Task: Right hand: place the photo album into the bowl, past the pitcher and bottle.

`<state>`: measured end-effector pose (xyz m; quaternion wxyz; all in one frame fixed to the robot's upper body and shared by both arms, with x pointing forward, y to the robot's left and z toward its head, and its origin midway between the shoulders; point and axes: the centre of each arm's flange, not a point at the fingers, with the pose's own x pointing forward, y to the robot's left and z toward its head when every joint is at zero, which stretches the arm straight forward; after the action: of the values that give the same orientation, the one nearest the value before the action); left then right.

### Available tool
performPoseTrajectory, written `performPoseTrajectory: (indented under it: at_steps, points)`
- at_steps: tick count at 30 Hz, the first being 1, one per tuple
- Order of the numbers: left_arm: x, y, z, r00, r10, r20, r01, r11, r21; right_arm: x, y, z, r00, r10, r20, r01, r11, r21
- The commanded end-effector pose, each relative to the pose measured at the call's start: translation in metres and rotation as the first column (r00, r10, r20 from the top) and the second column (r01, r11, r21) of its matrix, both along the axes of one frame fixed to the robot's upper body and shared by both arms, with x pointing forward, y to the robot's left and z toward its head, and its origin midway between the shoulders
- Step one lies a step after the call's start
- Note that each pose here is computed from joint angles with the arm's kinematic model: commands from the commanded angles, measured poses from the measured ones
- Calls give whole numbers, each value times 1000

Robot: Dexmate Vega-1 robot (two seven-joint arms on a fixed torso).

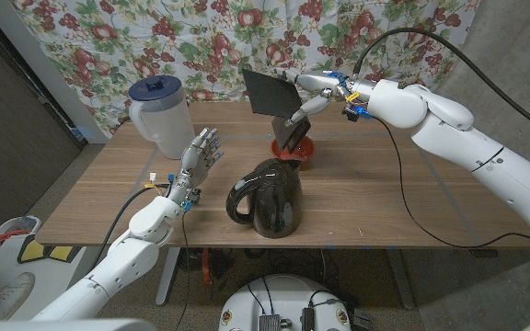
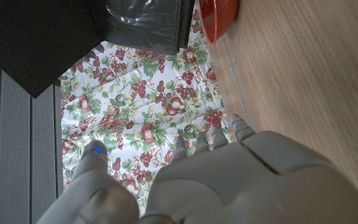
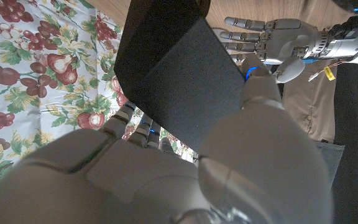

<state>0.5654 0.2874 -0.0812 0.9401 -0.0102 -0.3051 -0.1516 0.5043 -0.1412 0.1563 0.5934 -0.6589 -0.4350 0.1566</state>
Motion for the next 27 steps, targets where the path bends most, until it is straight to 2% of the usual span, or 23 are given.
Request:
performPoseTrajectory:
  at_steps: [1, 18, 27]
  points:
    - [0, 4, -1, 1000, 7, -1, -7, 1000, -7, 5, 13, 0, 999, 41, -2, -41, 999, -13]
    - [0, 8, 2, 1000, 13, -4, -13, 1000, 0, 15, 18, -7, 999, 50, -20, -50, 999, 7]
    - [2, 7, 4, 1000, 7, -8, -7, 1000, 4, 26, 20, -17, 997, 57, -47, -56, 998, 30]
